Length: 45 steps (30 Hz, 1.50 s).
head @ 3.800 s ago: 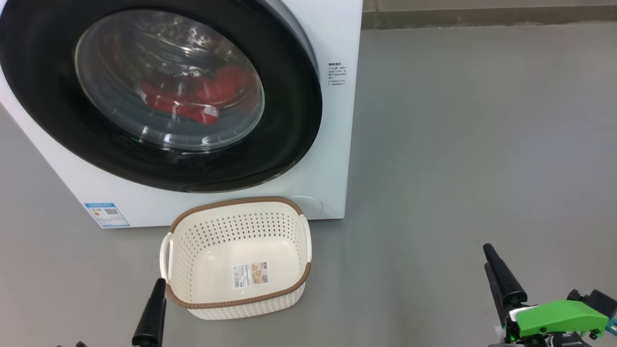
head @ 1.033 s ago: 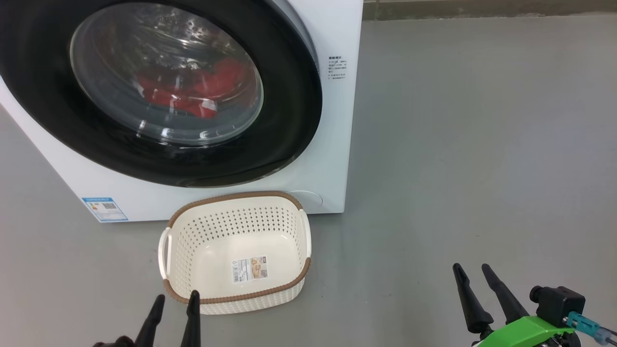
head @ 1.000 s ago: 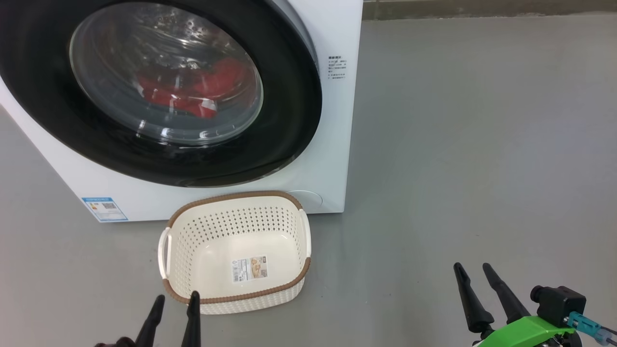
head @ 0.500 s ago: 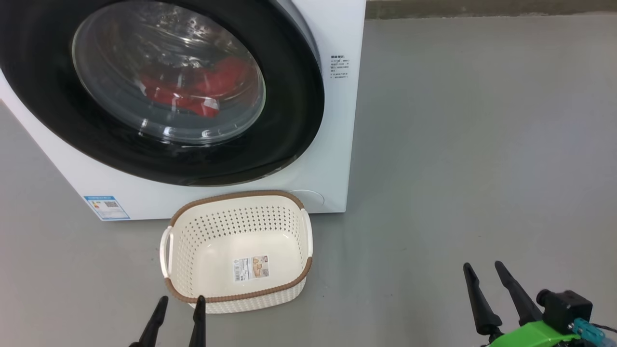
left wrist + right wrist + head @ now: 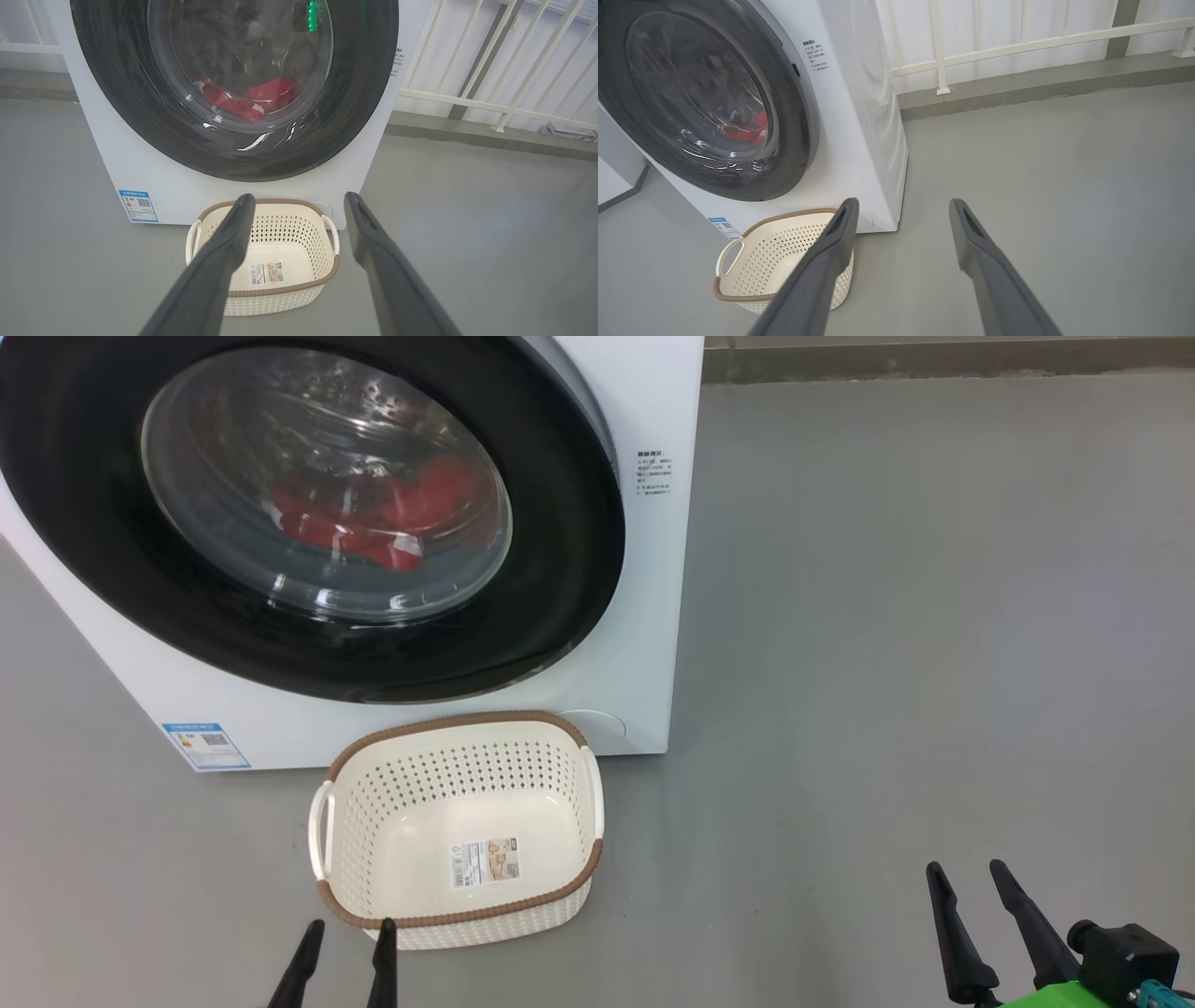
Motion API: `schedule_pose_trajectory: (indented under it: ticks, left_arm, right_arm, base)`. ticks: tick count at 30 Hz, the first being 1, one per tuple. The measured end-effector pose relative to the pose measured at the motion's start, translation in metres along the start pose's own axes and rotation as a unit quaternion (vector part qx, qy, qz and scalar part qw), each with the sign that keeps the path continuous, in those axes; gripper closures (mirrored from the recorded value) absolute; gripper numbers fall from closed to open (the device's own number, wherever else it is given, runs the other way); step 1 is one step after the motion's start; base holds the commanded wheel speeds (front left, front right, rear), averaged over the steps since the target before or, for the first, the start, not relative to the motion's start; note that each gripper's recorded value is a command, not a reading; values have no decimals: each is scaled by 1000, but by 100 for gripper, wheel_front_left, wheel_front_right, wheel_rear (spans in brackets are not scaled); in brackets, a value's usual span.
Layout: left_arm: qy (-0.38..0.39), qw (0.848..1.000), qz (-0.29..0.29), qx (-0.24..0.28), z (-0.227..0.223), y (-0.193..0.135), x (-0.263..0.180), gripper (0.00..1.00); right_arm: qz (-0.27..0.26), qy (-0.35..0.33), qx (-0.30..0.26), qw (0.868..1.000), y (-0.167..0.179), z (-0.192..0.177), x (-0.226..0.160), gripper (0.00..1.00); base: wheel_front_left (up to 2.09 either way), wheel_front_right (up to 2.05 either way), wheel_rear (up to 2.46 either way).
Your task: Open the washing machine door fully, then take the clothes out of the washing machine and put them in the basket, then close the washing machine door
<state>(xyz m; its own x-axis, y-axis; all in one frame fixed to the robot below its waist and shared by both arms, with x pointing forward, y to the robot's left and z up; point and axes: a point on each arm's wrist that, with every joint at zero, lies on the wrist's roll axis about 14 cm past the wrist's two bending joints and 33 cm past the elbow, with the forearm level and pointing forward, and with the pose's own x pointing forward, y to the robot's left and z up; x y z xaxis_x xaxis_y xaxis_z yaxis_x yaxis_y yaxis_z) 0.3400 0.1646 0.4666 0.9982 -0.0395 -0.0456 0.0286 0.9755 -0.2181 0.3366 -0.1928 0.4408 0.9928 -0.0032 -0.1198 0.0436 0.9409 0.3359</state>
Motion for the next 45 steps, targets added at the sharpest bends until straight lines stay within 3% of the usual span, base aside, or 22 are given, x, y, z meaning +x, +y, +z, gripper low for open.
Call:
schedule_pose_trajectory:
  ticks: [22, 23, 24, 25, 30, 36, 45]
  left_arm:
    - [9, 1000, 3, 0, -6, 2, 0, 0]
    - [9, 1000, 3, 0, -6, 2, 0, 0]
    - [10, 1000, 4, 0, -6, 2, 0, 0]
    - [10, 1000, 4, 0, -6, 2, 0, 0]
    - [12, 1000, 4, 0, -8, 3, 0, 0]
    - [19, 1000, 2, -1, -11, 1, 2, 0]
    - [13, 1000, -3, -11, -8, -4, 21, 0]
  right_arm:
    - [-3, 1, 5, 1000, 2, -3, -2, 0]
    - [-2, 1, 7, 1000, 4, -3, -2, 50]
    - [1, 0, 9, 1000, 6, -3, -1, 68]
    - [5, 2, 11, 1000, 9, -4, -1, 100]
    - [20, -2, 47, 999, 22, -2, 5, 100]
    - [54, -54, 138, 988, 51, 34, 38, 100]
    - [139, -94, 315, 934, 114, 87, 90, 100]
  base:
    - [0, 0, 0]
    - [0, 0, 0]
    - [0, 0, 0]
    - [0, 0, 0]
    - [0, 0, 0]
    - [0, 0, 0]
    - [0, 0, 0]
